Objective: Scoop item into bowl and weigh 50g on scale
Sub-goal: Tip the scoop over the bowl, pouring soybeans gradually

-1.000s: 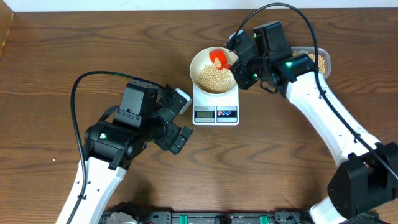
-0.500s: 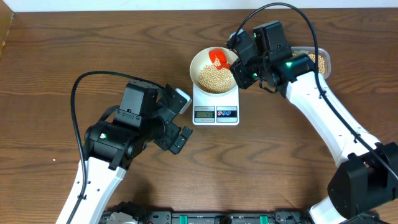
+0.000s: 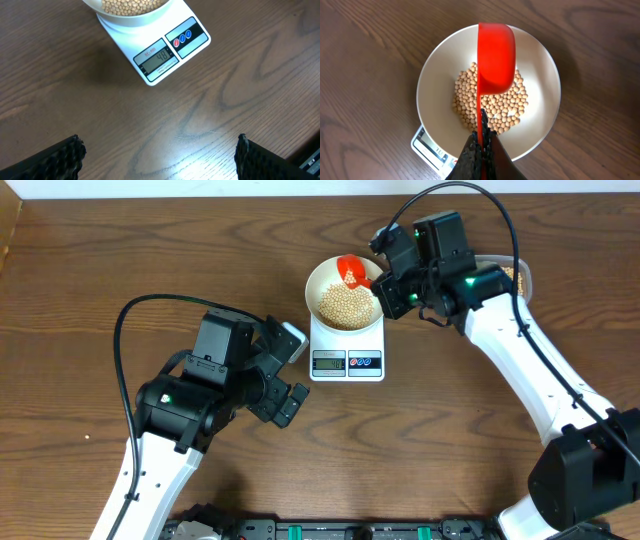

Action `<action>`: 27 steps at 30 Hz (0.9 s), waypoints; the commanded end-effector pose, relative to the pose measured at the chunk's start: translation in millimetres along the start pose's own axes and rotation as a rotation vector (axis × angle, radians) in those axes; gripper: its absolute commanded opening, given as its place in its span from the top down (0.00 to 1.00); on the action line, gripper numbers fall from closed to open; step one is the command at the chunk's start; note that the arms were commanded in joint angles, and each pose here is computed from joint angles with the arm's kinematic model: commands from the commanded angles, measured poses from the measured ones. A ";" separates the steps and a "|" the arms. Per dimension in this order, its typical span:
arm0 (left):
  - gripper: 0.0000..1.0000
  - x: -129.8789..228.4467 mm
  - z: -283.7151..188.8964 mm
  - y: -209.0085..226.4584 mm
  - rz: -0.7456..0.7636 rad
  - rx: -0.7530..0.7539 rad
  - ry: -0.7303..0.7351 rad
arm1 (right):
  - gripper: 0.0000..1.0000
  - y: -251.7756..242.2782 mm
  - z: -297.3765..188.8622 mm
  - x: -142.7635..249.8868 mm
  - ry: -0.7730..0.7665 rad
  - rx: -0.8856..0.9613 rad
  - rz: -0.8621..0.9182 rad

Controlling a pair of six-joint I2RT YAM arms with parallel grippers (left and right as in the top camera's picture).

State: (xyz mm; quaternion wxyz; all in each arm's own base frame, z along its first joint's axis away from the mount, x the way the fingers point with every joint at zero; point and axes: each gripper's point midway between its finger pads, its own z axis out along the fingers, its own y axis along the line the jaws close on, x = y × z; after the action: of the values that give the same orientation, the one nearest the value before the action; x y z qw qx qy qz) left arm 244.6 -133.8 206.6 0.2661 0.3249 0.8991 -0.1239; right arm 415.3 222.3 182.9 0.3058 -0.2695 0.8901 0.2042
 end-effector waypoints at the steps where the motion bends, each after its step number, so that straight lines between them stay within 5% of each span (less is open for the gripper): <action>1: 0.02 3.0 3.3 -0.6 -0.009 0.003 0.013 | 0.99 2.0 0.9 -1.0 -0.004 -0.023 0.016; 27: 0.02 3.0 3.3 -0.6 -0.009 0.003 0.013 | 0.99 2.3 1.3 -0.7 -0.002 -0.020 -0.018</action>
State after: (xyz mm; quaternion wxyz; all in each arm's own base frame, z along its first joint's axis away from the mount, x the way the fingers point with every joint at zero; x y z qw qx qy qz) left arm 244.5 -133.7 206.7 0.2661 0.3249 0.8991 -0.1239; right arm 414.6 223.3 183.3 0.3049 -0.2702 0.8892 0.2082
